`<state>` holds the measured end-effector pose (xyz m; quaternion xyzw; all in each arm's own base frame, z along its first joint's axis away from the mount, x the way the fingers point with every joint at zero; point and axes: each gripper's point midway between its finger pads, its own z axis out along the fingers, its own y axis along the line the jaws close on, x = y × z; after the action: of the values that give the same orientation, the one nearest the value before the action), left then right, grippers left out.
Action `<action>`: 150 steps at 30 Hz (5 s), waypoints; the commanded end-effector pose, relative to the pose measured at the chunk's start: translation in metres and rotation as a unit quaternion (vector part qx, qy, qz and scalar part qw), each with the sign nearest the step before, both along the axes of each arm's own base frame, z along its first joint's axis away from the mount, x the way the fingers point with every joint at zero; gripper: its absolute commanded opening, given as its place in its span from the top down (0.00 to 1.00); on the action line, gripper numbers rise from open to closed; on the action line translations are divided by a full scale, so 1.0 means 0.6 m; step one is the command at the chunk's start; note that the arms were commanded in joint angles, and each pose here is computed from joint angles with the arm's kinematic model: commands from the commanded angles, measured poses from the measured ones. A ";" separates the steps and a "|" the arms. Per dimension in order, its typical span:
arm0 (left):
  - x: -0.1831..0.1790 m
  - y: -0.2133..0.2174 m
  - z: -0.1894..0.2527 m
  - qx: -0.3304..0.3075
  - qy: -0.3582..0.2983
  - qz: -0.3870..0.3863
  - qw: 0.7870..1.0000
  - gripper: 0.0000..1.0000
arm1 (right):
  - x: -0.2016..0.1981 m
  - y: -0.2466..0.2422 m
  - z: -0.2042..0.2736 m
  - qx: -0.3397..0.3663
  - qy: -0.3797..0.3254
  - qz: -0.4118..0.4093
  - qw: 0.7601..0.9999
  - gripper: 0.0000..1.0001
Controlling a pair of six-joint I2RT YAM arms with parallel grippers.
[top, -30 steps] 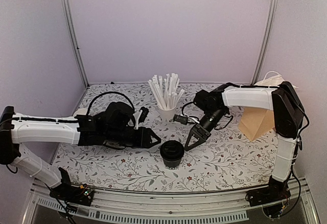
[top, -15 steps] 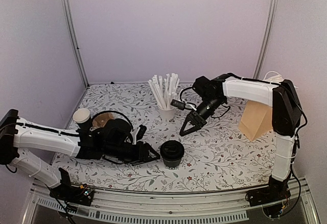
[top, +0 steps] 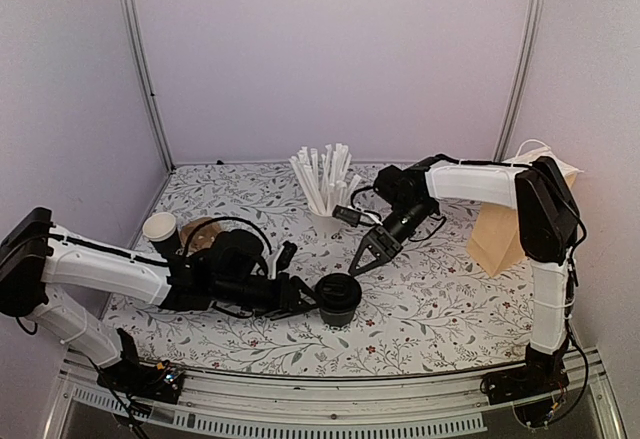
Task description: Pack the takeout coffee
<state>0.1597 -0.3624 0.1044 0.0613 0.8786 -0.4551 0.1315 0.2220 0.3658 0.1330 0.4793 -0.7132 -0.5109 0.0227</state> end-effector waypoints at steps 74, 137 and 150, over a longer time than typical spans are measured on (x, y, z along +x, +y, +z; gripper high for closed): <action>-0.012 0.095 -0.189 0.156 0.145 0.044 0.976 1.00 | -0.017 -0.075 -0.200 -0.219 -0.005 -0.040 0.975 0.57; 0.050 0.075 0.025 0.106 -0.046 0.087 0.990 0.68 | 0.047 -0.046 -0.060 -0.133 -0.095 -0.046 0.985 0.56; 0.073 0.046 0.030 0.131 -0.150 -0.007 0.980 0.52 | 0.039 -0.048 -0.046 -0.119 -0.101 -0.040 0.987 0.55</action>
<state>0.1934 -0.3156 0.1063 0.0603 0.9197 -0.3267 0.2090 0.2486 0.3372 0.0897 0.4819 -0.7964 -0.3652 0.0054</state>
